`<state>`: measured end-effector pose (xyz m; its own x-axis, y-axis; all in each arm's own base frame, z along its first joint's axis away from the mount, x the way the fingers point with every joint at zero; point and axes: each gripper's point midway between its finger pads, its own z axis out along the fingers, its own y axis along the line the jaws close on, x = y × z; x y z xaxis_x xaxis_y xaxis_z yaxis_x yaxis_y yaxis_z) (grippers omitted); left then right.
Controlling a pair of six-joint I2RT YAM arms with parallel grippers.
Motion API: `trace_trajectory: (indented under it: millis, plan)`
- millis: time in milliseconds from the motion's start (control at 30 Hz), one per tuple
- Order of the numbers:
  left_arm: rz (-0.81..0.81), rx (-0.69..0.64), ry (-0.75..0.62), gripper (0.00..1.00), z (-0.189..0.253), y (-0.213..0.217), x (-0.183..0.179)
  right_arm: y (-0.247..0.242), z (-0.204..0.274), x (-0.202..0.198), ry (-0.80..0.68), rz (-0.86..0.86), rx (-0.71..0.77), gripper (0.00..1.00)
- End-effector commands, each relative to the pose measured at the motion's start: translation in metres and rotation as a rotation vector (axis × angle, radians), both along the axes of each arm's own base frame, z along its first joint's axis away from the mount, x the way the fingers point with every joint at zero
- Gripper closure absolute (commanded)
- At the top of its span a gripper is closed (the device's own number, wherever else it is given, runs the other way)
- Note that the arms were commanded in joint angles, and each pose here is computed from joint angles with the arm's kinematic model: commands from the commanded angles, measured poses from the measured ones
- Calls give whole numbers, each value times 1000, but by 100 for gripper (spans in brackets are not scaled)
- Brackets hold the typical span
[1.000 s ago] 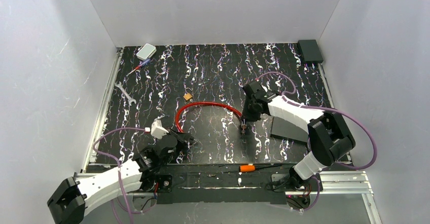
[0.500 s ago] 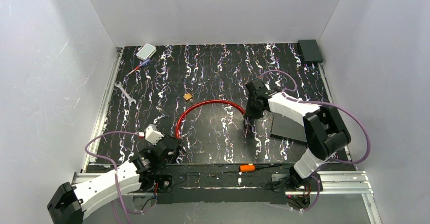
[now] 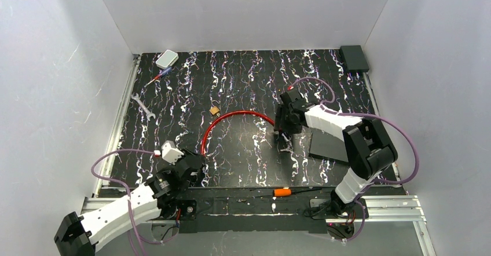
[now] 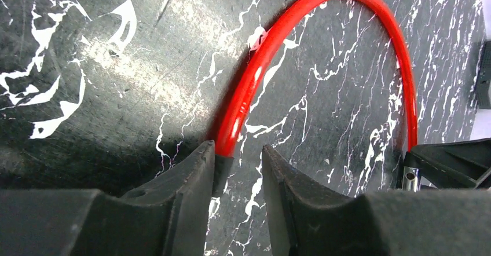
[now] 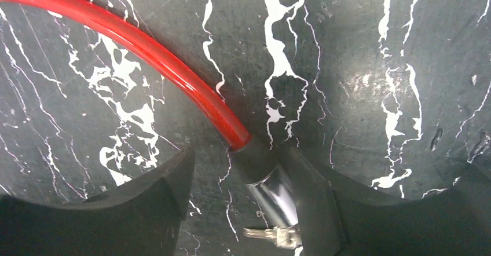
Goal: Unlock with the key
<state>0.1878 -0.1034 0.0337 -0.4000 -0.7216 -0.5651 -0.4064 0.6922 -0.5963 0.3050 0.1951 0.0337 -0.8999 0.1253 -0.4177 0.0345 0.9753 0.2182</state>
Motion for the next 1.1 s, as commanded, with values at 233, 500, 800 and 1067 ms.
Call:
trace_trajectory:
  millis: [233,500,800,1067]
  plan:
    - [-75,83,-142,2,85,13,3,9,103,32,-232,100,34,2]
    - [-207,392,-388,2,204,45,4,-4,235,38,-627,76,144,2]
    - [-324,733,-572,2,262,66,4,-48,317,0,-1032,-137,375,2]
    - [-345,766,-599,2,224,63,5,-62,311,-9,-1032,-187,360,2]
